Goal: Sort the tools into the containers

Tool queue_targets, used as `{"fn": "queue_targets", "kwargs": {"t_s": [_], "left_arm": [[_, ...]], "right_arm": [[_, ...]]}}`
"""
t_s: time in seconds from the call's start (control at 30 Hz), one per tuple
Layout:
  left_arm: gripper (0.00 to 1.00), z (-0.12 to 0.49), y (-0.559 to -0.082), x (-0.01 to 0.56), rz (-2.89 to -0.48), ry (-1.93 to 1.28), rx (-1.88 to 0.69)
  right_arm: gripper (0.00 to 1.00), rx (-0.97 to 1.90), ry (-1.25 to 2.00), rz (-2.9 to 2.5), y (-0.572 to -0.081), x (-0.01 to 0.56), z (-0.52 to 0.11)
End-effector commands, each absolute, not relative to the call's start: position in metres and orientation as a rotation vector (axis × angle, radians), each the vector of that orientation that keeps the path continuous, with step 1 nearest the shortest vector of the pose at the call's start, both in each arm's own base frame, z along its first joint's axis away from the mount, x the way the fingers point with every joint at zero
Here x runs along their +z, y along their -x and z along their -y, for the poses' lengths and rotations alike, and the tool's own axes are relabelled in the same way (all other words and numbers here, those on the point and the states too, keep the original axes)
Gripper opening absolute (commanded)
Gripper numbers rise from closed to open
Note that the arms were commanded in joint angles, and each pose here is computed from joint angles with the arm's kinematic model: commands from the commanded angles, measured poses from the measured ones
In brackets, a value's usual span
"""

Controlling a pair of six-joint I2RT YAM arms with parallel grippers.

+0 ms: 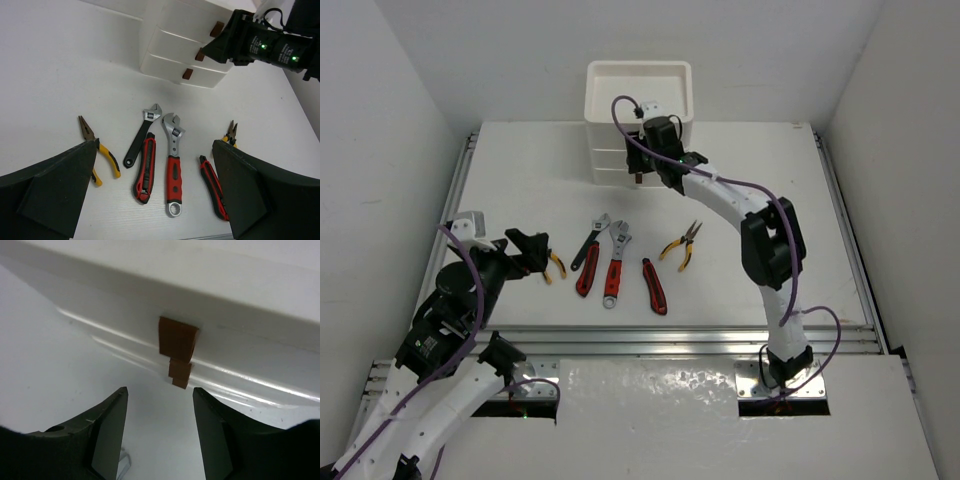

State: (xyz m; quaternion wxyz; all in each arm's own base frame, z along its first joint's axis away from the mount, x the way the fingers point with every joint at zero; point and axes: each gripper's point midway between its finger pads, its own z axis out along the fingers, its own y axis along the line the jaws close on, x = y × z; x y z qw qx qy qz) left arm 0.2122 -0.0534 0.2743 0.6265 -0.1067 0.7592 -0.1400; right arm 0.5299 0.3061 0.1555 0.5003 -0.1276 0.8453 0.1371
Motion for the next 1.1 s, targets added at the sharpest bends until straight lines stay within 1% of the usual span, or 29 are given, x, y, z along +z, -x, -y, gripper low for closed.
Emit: {"fn": "queue_targets", "kwargs": {"t_s": [0.0, 0.1, 0.2, 0.23, 0.27, 0.33, 0.37, 0.57, 0.6, 0.63, 0.67, 0.7, 0.73, 0.83, 0.87, 0.9, 0.93, 0.97, 1.07], "left_arm": [[1.00, 0.054, -0.216, 0.284, -1.702, 0.241, -0.331], [1.00, 0.054, -0.215, 0.283, -1.703, 0.239, -0.331], [1.00, 0.056, -0.216, 0.284, -1.705, 0.230, -0.337], [1.00, 0.057, -0.216, 0.284, -1.706, 0.227, -0.339], [1.00, 0.057, -0.216, 0.283, -1.708, 0.227, -0.338], [1.00, 0.056, -0.216, 0.283, -1.707, 0.228, -0.337], [1.00, 0.056, -0.216, 0.284, -1.704, 0.229, -0.338], [1.00, 0.057, -0.216, 0.283, -1.704, 0.226, -0.341], [1.00, 0.057, -0.216, 0.284, -1.702, 0.227, -0.342], [1.00, 0.057, -0.215, 0.285, -1.700, 0.227, -0.343], [1.00, 0.057, -0.215, 0.284, -1.702, 0.226, -0.344], [1.00, 0.056, -0.215, 0.284, -1.702, 0.227, -0.342], [1.00, 0.056, -0.215, 0.284, -1.700, 0.227, -0.343], [1.00, 0.055, -0.214, 0.286, -1.694, 0.230, -0.343], [1.00, 0.055, -0.214, 0.286, -1.692, 0.233, -0.341], [1.00, 0.055, -0.214, 0.287, -1.690, 0.234, -0.343], [1.00, 0.054, -0.214, 0.287, -1.688, 0.236, -0.343], [1.00, 0.054, -0.214, 0.287, -1.690, 0.235, -0.342], [1.00, 0.055, -0.214, 0.286, -1.692, 0.234, -0.343]], "right_arm": [[0.56, 0.270, 0.195, -2.025, -0.553, 0.157, -0.298], [0.56, 0.237, 0.161, -2.035, -0.560, 0.150, -0.294], [0.53, 0.240, 0.153, -2.037, -0.563, 0.144, -0.297], [0.52, 0.243, 0.153, -2.033, -0.565, 0.143, -0.298], [0.48, 0.246, 0.155, -2.034, -0.566, 0.142, -0.299], [0.46, 0.247, 0.155, -2.029, -0.570, 0.139, -0.302], [0.42, 0.248, 0.155, -2.026, -0.572, 0.136, -0.303], [0.36, 0.261, 0.156, -1.993, -0.580, 0.137, -0.307], [0.33, 0.260, 0.157, -1.991, -0.580, 0.136, -0.308], [0.27, 0.257, 0.159, -1.991, -0.581, 0.136, -0.307], [0.15, 0.254, 0.165, -1.993, -0.580, 0.135, -0.307], [0.00, 0.256, 0.164, -1.995, -0.574, 0.132, -0.305], [0.00, 0.264, 0.159, -1.976, -0.573, 0.144, -0.305], [0.00, 0.268, 0.159, -1.992, -0.549, 0.130, -0.299], [0.00, 0.266, 0.144, -2.016, -0.531, 0.122, -0.290], [0.00, 0.297, 0.132, -1.996, -0.524, 0.126, -0.291], [0.00, 0.327, 0.118, -1.965, -0.515, 0.143, -0.289], [0.00, 0.325, 0.113, -2.008, -0.498, 0.122, -0.284], [0.00, 0.381, 0.133, -1.999, -0.470, 0.125, -0.292]]}}
